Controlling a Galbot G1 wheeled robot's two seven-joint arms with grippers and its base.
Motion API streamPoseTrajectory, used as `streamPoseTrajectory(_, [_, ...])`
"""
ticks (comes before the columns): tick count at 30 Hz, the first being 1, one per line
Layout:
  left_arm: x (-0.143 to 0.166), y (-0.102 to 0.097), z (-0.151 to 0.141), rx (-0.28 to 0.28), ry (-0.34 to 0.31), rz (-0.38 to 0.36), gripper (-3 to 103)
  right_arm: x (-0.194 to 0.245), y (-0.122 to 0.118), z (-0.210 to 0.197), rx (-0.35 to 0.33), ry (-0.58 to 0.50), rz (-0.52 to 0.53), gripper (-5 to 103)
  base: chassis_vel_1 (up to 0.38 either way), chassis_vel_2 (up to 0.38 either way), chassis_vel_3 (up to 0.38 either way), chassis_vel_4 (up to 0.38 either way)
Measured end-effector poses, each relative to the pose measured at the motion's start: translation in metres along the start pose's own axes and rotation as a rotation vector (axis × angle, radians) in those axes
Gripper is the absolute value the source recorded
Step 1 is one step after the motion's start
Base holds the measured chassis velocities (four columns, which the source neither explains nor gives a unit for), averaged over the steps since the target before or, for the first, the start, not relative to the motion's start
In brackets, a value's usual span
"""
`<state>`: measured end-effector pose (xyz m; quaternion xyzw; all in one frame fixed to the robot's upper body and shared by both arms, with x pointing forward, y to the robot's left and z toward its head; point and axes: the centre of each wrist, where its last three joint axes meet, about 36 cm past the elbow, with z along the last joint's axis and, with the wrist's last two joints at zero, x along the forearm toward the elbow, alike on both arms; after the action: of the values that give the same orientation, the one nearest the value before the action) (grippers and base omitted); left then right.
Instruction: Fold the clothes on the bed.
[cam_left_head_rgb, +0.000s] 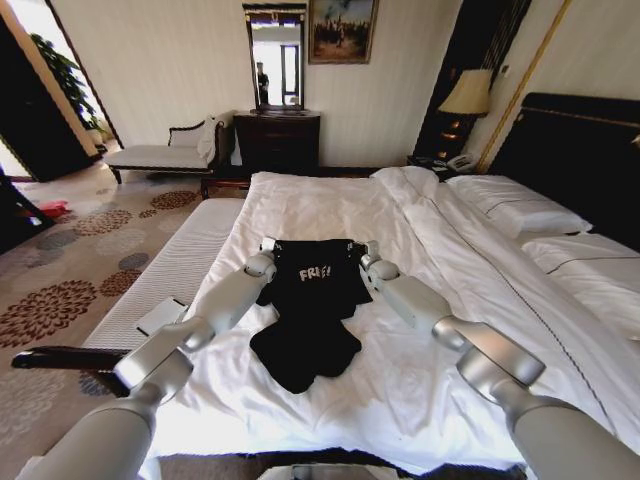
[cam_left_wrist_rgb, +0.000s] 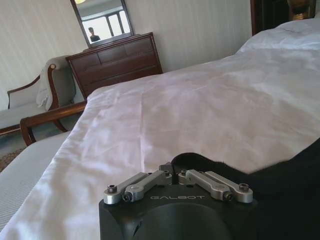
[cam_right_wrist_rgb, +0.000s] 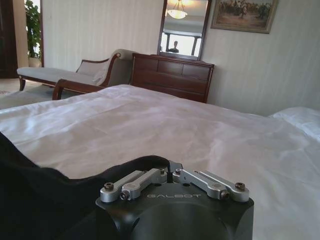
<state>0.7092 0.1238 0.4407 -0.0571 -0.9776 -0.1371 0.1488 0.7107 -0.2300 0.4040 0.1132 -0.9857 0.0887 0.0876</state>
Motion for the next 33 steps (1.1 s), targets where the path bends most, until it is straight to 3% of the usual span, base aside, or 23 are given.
streamPoseTrajectory(2, [-0.010, -0.007, -0.003, -0.009, 0.009, -0.008, 0, -0.004, -0.002, 0.004, -0.010, 0.017, 0.018, 0, 0.000, 0.000, 0.000, 0.000])
streamPoseTrajectory(8, [-0.028, 0.000, -0.014, -0.024, 0.021, -0.043, 0, -0.005, -0.009, 0.006, -0.027, 0.029, 0.043, 0, 0.000, 0.000, 0.000, 0.000])
streamPoseTrajectory(18, [-0.034, -0.001, -0.017, -0.014, 0.032, -0.060, 0, -0.008, -0.016, 0.004, -0.054, 0.033, 0.084, 0, 0.000, 0.000, 0.000, 0.000])
streamPoseTrajectory(27, [-0.032, -0.016, 0.008, -0.023, 0.069, -0.067, -2, -0.005, -0.011, 0.015, -0.049, 0.054, 0.086, 0, 0.000, 0.000, 0.000, 0.000])
streamPoseTrajectory(30, [-0.030, -0.018, 0.012, -0.023, 0.076, -0.070, 1, -0.003, -0.010, 0.018, -0.049, 0.058, 0.076, 10, 0.000, 0.000, 0.000, 0.000])
streamPoseTrajectory(31, [-0.030, -0.018, 0.012, -0.023, 0.076, -0.070, 7, -0.002, -0.010, 0.018, -0.049, 0.059, 0.072, 10, 0.000, 0.000, 0.000, 0.000])
streamPoseTrajectory(33, [-0.027, -0.021, 0.013, -0.030, 0.080, -0.065, 17, -0.001, -0.009, 0.020, -0.049, 0.063, 0.060, 27, 0.000, 0.000, 0.000, 0.000])
